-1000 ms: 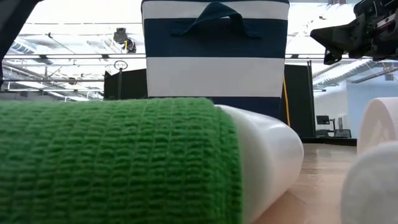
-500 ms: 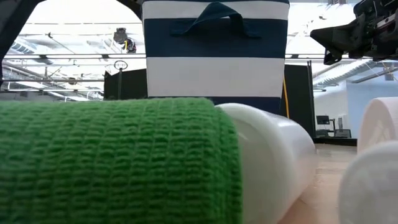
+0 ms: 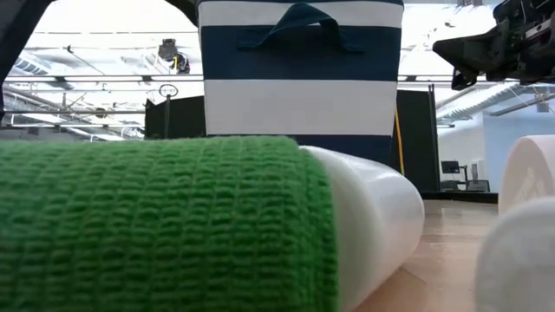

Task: Pick & place medical supplies in basket/bin
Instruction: Put the mailer bag into the blue bin, then put the orange pill bottle into the blue bin

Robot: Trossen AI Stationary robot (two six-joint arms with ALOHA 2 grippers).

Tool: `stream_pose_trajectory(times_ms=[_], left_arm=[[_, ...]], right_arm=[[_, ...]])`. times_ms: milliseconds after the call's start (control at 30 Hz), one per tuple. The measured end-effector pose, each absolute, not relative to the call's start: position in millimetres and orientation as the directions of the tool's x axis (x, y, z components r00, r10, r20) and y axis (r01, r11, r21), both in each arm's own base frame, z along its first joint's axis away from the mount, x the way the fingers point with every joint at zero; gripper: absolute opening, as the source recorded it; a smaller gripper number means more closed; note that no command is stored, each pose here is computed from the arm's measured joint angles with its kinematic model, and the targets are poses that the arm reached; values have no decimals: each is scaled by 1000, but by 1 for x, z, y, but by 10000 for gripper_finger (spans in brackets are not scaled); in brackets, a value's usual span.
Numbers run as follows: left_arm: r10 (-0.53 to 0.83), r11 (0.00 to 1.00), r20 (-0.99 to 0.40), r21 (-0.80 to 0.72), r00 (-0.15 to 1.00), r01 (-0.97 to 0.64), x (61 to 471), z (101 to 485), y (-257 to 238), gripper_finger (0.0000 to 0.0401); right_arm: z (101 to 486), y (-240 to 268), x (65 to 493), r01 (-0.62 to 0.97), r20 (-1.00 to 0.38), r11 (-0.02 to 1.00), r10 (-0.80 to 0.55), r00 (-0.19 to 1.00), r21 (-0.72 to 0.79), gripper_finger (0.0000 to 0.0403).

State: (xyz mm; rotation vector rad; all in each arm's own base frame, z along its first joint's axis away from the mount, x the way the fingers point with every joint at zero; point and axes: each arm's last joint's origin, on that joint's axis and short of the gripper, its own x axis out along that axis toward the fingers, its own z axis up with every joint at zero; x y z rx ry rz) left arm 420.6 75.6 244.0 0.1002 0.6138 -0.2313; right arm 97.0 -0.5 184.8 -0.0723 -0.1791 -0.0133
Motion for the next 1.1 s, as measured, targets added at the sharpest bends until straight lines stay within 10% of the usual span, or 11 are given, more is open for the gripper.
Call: stream_pose_trajectory(times_ms=[333,567,700,1100], left_arm=[[23,953,-330,293,944,79,351,389,63,215],[27,947,-377,306,926,97,235,447,29,106],[16,968,-411,236,911,89,189,429,12,14],[-47,997,-150,61,988,57,147,257,-19,3]], right_arm=[[184,0,98,18,166,997,-6,986,-71,0],[184,0,98,17,165,997,-5,986,-71,0],[184,0,98,17,165,997,-5,986,-71,0],[184,0,98,14,166,998,-5,986,-56,0]])
